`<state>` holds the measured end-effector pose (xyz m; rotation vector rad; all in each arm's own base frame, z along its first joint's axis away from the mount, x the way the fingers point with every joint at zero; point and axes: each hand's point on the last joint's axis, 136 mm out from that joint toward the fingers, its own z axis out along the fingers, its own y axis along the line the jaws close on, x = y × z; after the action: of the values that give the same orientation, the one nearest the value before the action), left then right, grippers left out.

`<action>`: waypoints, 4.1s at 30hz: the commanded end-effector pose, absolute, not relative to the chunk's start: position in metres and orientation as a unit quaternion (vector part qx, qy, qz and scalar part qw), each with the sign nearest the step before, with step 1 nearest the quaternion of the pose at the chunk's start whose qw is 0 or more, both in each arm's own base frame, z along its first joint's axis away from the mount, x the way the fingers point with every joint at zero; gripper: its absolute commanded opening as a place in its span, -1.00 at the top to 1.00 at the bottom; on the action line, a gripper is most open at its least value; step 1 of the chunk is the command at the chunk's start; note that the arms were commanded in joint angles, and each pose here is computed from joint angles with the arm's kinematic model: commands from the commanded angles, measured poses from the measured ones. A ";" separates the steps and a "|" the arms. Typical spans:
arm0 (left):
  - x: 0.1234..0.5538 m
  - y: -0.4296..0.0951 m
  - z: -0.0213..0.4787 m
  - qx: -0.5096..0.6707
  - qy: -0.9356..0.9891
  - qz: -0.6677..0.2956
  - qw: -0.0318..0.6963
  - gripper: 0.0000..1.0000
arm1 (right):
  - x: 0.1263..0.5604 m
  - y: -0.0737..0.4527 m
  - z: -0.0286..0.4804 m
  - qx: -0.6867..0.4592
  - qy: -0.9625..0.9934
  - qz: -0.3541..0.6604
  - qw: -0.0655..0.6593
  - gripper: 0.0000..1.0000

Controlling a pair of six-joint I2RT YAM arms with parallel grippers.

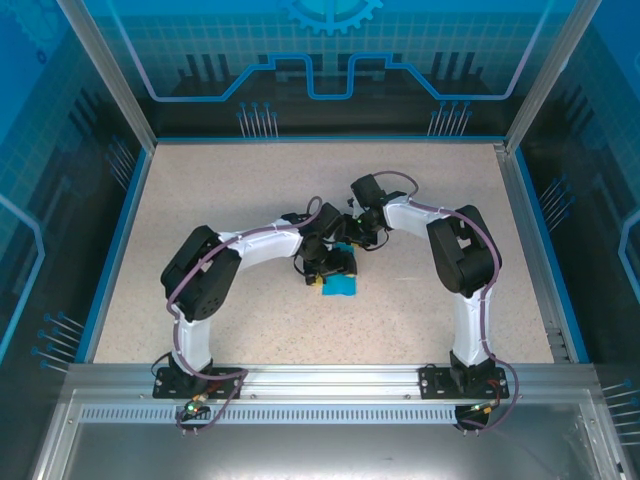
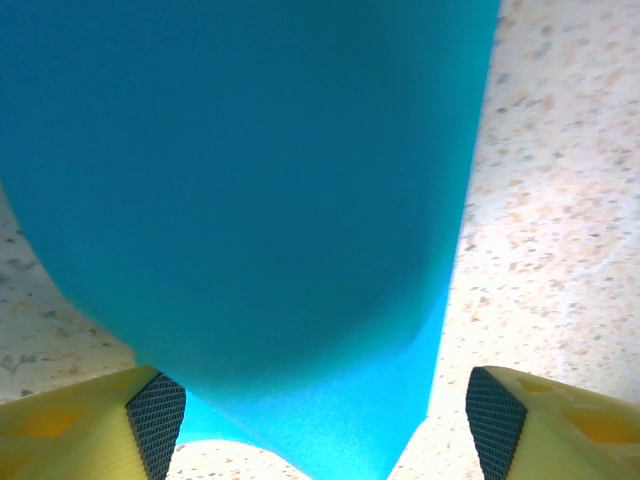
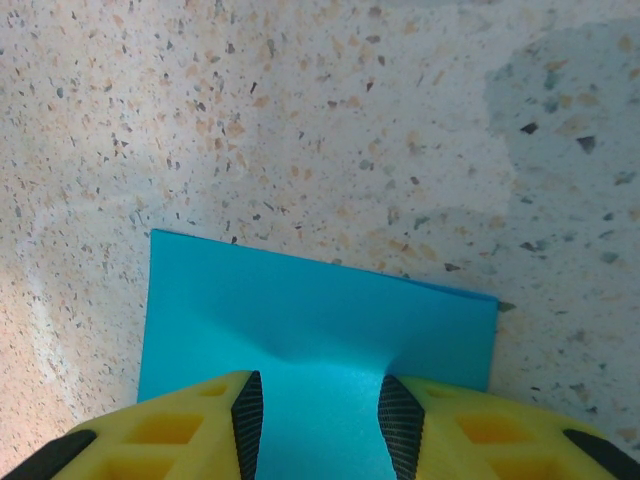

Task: Fold a paper plane with a square sheet of paper (pick it up from the middle)
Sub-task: Fold the triangle a second time at the center of the table.

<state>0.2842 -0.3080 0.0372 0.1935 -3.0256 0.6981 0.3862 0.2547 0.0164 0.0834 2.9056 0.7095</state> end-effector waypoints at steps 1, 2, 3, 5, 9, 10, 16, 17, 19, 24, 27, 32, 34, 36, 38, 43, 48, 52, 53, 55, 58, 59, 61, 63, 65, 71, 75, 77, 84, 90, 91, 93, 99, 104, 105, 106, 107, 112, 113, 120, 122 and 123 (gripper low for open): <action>0.290 -0.312 0.057 0.051 -0.968 0.246 -0.016 -0.55 | 0.367 0.221 -0.033 0.060 0.983 0.169 0.024 0.17; 0.291 -0.313 0.057 0.050 -0.967 0.248 -0.019 -0.54 | 0.367 0.221 -0.033 0.059 0.983 0.170 0.025 0.17; 0.292 -0.313 0.057 0.051 -0.967 0.249 -0.020 -0.54 | 0.367 0.221 -0.033 0.060 0.983 0.170 0.025 0.17; 0.294 -0.314 0.056 0.052 -0.966 0.253 -0.021 -0.53 | 0.367 0.221 -0.033 0.060 0.983 0.170 0.025 0.17; 0.301 -0.311 0.055 0.055 -0.965 0.256 -0.032 -0.53 | 0.367 0.221 -0.034 0.060 0.983 0.169 0.024 0.17; 0.303 -0.310 0.054 0.057 -0.964 0.257 -0.034 -0.53 | 0.367 0.221 -0.033 0.059 0.983 0.170 0.024 0.17; 0.322 -0.299 0.052 0.056 -0.960 0.265 -0.064 -0.54 | 0.367 0.221 -0.033 0.059 0.983 0.170 0.025 0.17; 0.324 -0.299 0.052 0.052 -0.959 0.271 -0.069 -0.54 | 0.367 0.221 -0.033 0.059 0.983 0.170 0.024 0.17; 0.330 -0.300 0.053 0.043 -0.955 0.282 -0.078 -0.55 | 0.367 0.220 -0.033 0.059 0.983 0.170 0.024 0.17; 0.334 -0.303 0.059 0.041 -0.944 0.317 -0.077 -0.54 | 0.366 0.220 -0.033 0.060 0.984 0.169 0.024 0.17; 0.325 -0.304 0.060 0.042 -0.943 0.326 -0.057 -0.53 | 0.367 0.220 -0.033 0.060 0.984 0.169 0.024 0.17; 0.301 -0.299 0.056 0.055 -0.940 0.336 -0.021 -0.53 | 0.366 0.219 -0.033 0.060 0.983 0.170 0.023 0.17; 0.294 -0.296 0.056 0.058 -0.938 0.341 -0.014 -0.53 | 0.366 0.220 -0.033 0.060 0.983 0.170 0.023 0.17; 0.288 -0.295 0.061 0.056 -0.936 0.348 -0.013 -0.53 | 0.366 0.219 -0.033 0.061 0.984 0.169 0.022 0.17; 0.283 -0.297 0.069 0.050 -0.929 0.366 -0.012 -0.53 | 0.366 0.219 -0.033 0.061 0.983 0.169 0.022 0.17; 0.279 -0.307 0.082 0.046 -0.915 0.401 -0.004 -0.50 | 0.366 0.219 -0.034 0.061 0.984 0.168 0.021 0.17; 0.276 -0.307 0.090 0.045 -0.915 0.402 -0.001 -0.33 | 0.367 0.219 -0.033 0.064 0.983 0.168 0.022 0.17; 0.278 -0.313 0.099 0.034 -0.908 0.418 -0.008 -0.17 | 0.367 0.220 -0.033 0.064 0.983 0.169 0.021 0.17; 0.279 -0.315 0.100 0.032 -0.906 0.423 -0.008 -0.13 | 0.366 0.220 -0.033 0.064 0.983 0.171 0.021 0.17; 0.284 -0.321 0.102 0.031 -0.901 0.433 -0.009 -0.11 | 0.366 0.222 -0.032 0.063 0.982 0.175 0.019 0.17; 0.291 -0.325 0.100 0.030 -0.898 0.438 -0.016 -0.10 | 0.368 0.225 -0.025 0.062 0.980 0.188 0.023 0.17; 0.293 -0.326 0.097 0.031 -0.899 0.436 -0.016 -0.10 | 0.369 0.227 -0.022 0.060 0.979 0.193 0.023 0.17; 0.297 -0.328 0.094 0.031 -0.900 0.434 -0.019 -0.10 | 0.371 0.231 -0.014 0.058 0.976 0.209 0.024 0.18; 0.301 -0.329 0.089 0.033 -0.902 0.429 -0.018 -0.09 | 0.373 0.236 -0.004 0.055 0.971 0.232 0.026 0.17; 0.304 -0.328 0.082 0.037 -0.905 0.422 -0.018 -0.07 | 0.377 0.240 0.009 0.055 0.964 0.258 0.032 0.17; 0.310 -0.325 0.073 0.042 -0.911 0.409 -0.029 0.16 | 0.389 0.242 0.064 0.033 0.930 0.358 0.079 0.11; 0.310 -0.323 0.065 0.046 -0.915 0.401 -0.026 0.24 | 0.375 0.225 0.077 0.017 0.923 0.372 0.094 0.08; 0.310 -0.322 0.063 0.048 -0.916 0.398 -0.026 0.28 | 0.359 0.219 0.081 0.001 0.924 0.371 0.098 0.06; 0.314 -0.321 0.059 0.053 -0.918 0.393 -0.029 0.41 | 0.308 0.210 0.080 -0.024 0.929 0.361 0.083 0.08; 0.317 -0.319 0.056 0.060 -0.920 0.386 -0.032 0.47 | 0.285 0.226 0.071 -0.062 0.931 0.355 0.059 0.13; 0.316 -0.319 0.056 0.061 -0.920 0.385 -0.033 0.47 | 0.283 0.229 0.068 -0.065 0.931 0.355 0.051 0.14; 0.316 -0.318 0.056 0.062 -0.921 0.382 -0.033 0.47 | 0.282 0.234 0.062 -0.067 0.932 0.354 0.044 0.16; 0.314 -0.316 0.057 0.063 -0.921 0.382 -0.032 0.51 | 0.283 0.235 0.052 -0.063 0.936 0.344 0.038 0.20; 0.313 -0.316 0.058 0.063 -0.921 0.384 -0.032 0.53 | 0.288 0.241 0.051 -0.061 0.933 0.353 0.038 0.29; 0.313 -0.316 0.059 0.064 -0.921 0.384 -0.032 0.53 | 0.289 0.241 0.050 -0.060 0.933 0.353 0.037 0.34; 0.313 -0.316 0.058 0.065 -0.921 0.383 -0.031 0.53 | 0.290 0.242 0.049 -0.059 0.933 0.353 0.038 0.38; 0.313 -0.316 0.059 0.064 -0.921 0.383 -0.032 0.53 | 0.292 0.242 0.049 -0.058 0.933 0.353 0.040 0.44; 0.313 -0.317 0.061 0.062 -0.920 0.387 -0.031 0.55 | 0.296 0.240 0.044 -0.050 0.937 0.343 0.046 0.79; 0.313 -0.317 0.061 0.062 -0.920 0.387 -0.031 0.55 | 0.297 0.240 0.044 -0.050 0.937 0.342 0.048 0.81; 0.316 -0.322 0.064 0.058 -0.916 0.395 -0.033 0.55 | 0.300 0.241 0.040 -0.054 0.939 0.337 0.045 0.89; 0.317 -0.323 0.064 0.057 -0.915 0.398 -0.032 0.54 | 0.302 0.241 0.040 -0.056 0.939 0.336 0.045 0.89; 0.318 -0.323 0.063 0.057 -0.915 0.397 -0.031 0.55 | 0.302 0.241 0.040 -0.056 0.939 0.335 0.046 0.89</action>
<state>0.3070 -0.3159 0.0517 0.1994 -2.9333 1.2163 0.2980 0.2345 0.0392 -0.1328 2.8759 1.0314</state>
